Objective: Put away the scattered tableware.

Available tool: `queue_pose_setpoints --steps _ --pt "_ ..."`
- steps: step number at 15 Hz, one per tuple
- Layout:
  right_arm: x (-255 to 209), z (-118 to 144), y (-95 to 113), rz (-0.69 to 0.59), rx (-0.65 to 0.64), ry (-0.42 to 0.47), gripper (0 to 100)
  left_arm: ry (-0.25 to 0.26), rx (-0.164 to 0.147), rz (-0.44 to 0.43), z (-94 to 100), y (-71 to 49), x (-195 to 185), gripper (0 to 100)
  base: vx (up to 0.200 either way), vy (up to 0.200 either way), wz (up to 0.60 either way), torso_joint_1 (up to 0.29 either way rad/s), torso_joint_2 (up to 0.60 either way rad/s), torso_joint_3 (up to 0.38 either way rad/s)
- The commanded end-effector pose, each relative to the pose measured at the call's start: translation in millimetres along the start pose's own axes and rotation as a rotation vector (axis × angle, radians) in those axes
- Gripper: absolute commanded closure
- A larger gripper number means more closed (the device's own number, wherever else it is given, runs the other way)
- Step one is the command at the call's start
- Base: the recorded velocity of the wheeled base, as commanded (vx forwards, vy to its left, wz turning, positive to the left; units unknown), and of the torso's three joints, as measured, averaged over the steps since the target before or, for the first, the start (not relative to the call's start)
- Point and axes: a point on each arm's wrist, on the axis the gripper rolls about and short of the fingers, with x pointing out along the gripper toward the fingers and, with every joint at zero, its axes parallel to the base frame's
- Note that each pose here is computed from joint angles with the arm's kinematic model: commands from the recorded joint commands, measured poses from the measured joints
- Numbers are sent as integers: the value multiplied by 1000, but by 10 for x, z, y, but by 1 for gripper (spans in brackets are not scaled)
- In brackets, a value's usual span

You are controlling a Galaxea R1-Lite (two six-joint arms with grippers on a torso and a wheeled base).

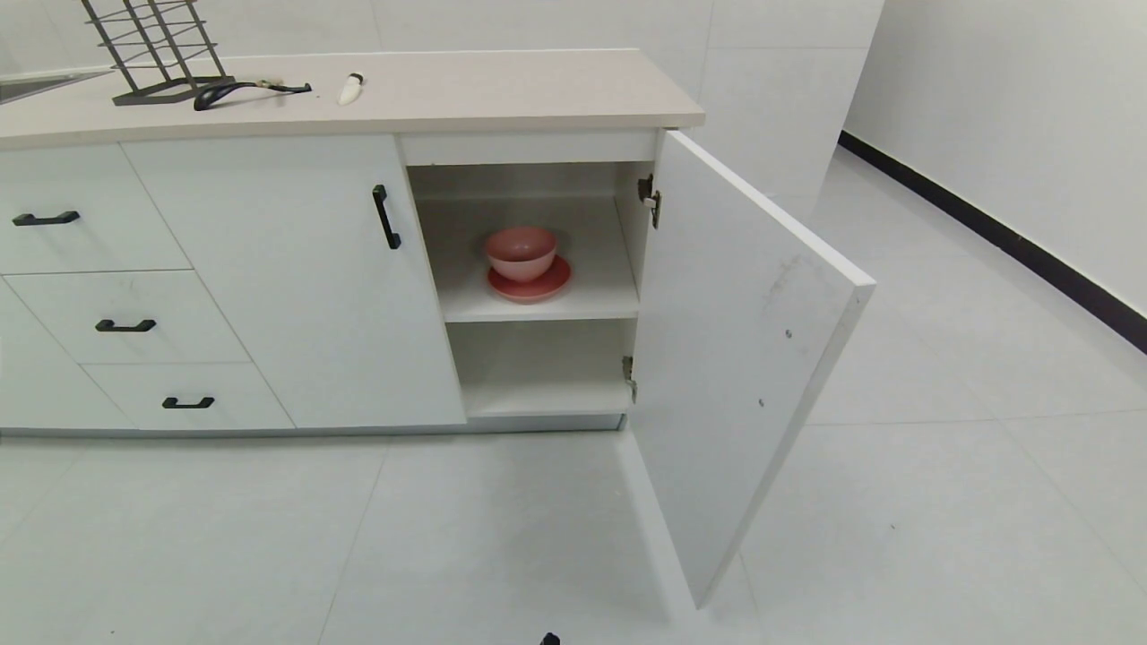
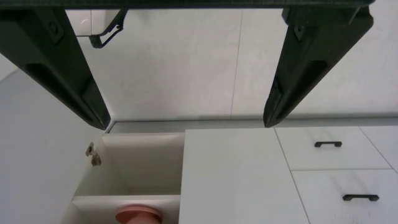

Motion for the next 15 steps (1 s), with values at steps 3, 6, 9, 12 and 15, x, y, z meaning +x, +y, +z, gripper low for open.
queue_pose_setpoints --steps 3,6,9,12,15 --pt "544 224 -270 -33 17 168 100 2 0 0 0 0 1 0 0 0 0 0 0 0" --pt "871 219 -474 -71 -13 175 100 2 0 0 0 0 1 0 0 0 0 0 0 0" --pt "1080 99 -647 -110 -7 197 100 2 0 0 0 0 1 0 0 0 0 0 0 0" --pt "1207 46 -738 -115 -15 191 100 0 0 0 1 0 1 0 0 0 0 0 0 0" --pt "1323 21 -795 -101 -26 165 100 2 0 0 0 0 1 0 0 0 0 0 0 0"
